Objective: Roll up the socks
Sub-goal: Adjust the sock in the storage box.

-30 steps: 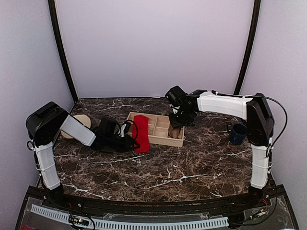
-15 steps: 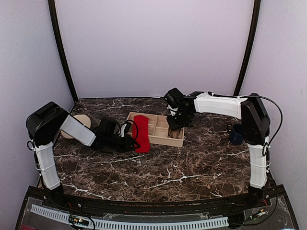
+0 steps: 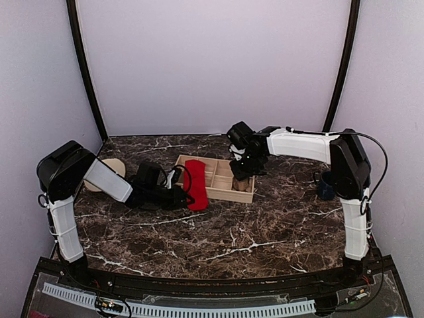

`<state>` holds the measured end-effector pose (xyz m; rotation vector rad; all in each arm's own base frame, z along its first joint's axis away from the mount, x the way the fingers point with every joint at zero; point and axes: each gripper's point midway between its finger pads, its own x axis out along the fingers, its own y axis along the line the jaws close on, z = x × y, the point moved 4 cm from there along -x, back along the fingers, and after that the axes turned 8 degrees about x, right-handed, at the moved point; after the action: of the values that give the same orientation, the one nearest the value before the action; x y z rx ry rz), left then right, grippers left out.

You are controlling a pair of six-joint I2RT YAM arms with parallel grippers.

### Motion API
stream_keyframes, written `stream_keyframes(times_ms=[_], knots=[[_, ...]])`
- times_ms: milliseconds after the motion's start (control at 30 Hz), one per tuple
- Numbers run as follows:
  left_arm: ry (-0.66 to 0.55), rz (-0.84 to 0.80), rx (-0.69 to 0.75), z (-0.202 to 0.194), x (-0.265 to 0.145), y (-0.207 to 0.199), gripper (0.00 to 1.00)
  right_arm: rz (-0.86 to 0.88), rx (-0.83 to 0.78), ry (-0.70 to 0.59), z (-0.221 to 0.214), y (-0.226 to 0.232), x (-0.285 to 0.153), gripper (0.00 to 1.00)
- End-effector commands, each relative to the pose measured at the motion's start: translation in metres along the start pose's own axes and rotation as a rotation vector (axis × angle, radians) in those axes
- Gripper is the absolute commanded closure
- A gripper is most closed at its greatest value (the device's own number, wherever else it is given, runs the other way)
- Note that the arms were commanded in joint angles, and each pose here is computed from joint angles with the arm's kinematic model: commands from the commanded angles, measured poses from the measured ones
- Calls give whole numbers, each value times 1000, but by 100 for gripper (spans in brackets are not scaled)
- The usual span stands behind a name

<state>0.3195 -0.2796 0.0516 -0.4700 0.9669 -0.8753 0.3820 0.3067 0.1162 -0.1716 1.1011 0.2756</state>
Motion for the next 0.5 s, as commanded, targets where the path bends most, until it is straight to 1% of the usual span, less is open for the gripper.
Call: stream_keyframes(times_ms=[0,133,467], knots=[[-18,-19,1,4,-1,0,91,39,-17,27,-4,4,3,69],[-24,-23,-1,6,-1,0,92,60,-18,43,-7,5,1,72],[-34,-34,-6,6,-1,-1,92,94,-12,124,-21,5,0,72]])
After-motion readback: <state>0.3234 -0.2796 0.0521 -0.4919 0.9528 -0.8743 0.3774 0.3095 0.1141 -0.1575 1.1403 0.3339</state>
